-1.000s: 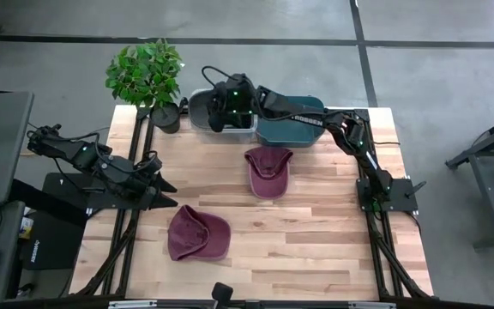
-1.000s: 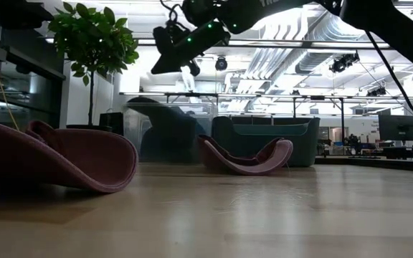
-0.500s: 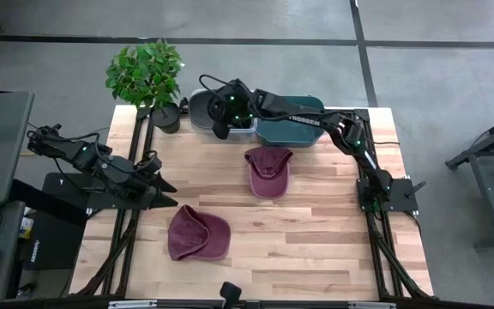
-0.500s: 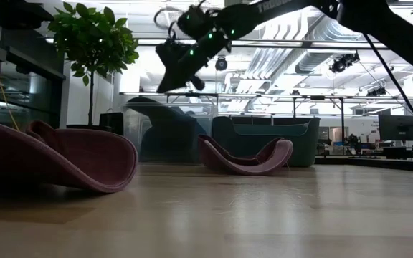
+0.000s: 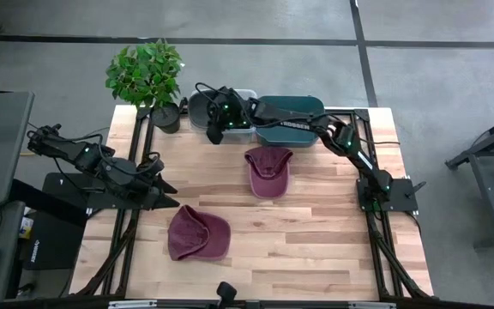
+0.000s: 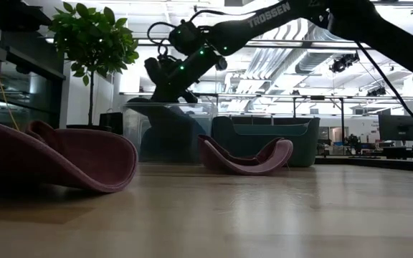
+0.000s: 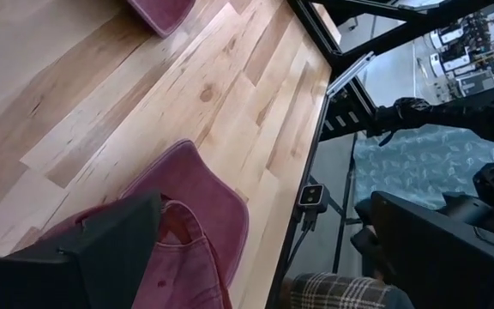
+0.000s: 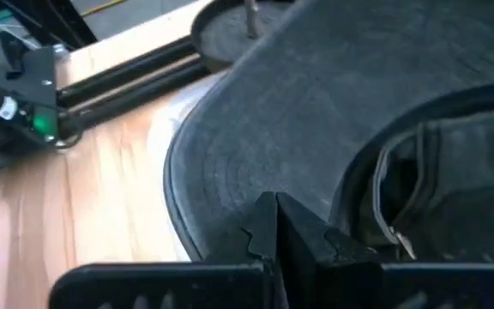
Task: Pick & Place hat
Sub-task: Put the black cap into the transparent bin
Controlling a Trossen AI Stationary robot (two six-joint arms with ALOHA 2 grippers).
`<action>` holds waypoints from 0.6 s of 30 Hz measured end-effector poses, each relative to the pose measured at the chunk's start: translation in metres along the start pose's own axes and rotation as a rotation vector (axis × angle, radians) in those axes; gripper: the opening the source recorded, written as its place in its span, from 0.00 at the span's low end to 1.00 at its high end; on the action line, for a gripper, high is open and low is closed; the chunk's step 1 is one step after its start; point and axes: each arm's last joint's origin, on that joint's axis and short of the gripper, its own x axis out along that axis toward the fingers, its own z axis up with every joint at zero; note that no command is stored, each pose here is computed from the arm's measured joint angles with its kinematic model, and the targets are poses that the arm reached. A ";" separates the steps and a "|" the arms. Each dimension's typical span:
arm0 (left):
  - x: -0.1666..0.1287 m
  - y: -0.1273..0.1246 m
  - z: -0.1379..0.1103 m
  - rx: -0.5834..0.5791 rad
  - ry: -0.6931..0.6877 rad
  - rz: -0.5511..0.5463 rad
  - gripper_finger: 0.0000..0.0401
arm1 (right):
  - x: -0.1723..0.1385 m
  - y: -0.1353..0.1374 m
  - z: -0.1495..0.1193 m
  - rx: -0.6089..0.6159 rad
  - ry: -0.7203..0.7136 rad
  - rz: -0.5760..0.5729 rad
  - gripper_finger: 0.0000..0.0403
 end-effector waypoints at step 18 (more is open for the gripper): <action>0.000 -0.002 0.004 -0.051 -0.109 0.014 1.00 | -0.046 -0.002 0.031 -0.041 -0.052 -0.075 0.00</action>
